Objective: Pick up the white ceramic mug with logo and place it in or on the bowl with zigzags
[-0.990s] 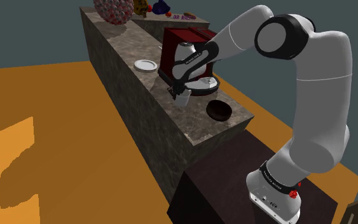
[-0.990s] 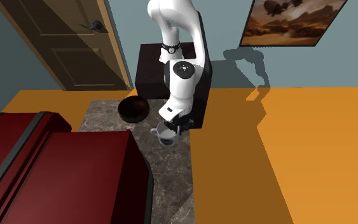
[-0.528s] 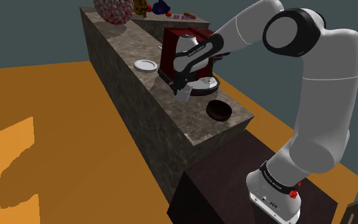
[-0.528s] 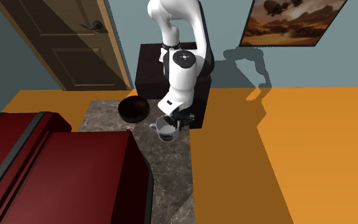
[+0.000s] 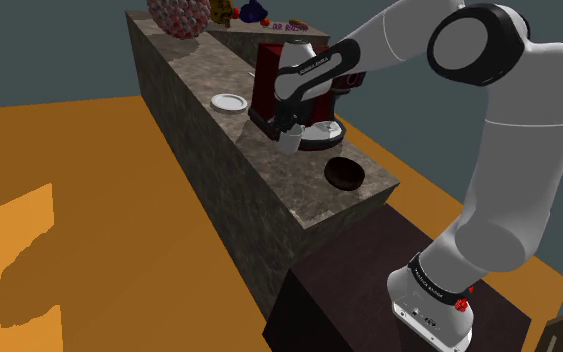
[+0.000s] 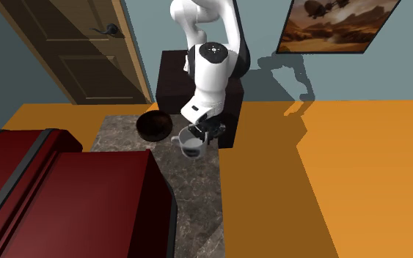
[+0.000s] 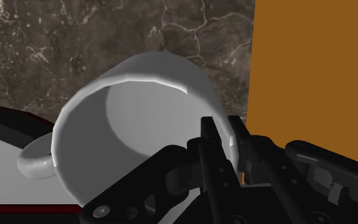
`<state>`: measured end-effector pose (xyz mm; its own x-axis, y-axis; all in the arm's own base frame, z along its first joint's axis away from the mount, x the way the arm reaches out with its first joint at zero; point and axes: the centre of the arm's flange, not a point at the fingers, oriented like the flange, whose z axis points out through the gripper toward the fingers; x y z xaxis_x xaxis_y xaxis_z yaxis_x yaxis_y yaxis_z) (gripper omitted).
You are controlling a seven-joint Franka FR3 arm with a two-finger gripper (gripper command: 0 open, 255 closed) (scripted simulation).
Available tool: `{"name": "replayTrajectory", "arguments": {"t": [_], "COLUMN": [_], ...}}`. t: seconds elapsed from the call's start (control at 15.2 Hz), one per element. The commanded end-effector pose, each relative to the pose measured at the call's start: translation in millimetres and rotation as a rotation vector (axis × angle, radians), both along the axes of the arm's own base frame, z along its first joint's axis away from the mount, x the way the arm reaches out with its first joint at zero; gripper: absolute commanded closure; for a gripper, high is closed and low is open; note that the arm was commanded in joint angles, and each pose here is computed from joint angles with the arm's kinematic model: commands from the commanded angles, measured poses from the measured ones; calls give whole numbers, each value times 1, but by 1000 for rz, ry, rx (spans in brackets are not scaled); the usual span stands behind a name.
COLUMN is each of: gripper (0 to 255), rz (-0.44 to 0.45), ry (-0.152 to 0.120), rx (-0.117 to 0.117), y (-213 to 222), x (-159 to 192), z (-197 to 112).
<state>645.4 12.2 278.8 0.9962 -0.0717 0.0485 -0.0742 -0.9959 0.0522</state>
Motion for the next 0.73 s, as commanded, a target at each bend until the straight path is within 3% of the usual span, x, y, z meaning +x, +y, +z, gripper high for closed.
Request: {"name": "replayTrajectory", "arguments": {"t": [0.0,0.2,0.66], "gripper": [255,255,255], "rz": [0,0,0], "ry": [0,0,0], "rx": [0,0,0], "y": [-1,-1,-68], "x": [0,0,-63], "z": [11,25,30]}}
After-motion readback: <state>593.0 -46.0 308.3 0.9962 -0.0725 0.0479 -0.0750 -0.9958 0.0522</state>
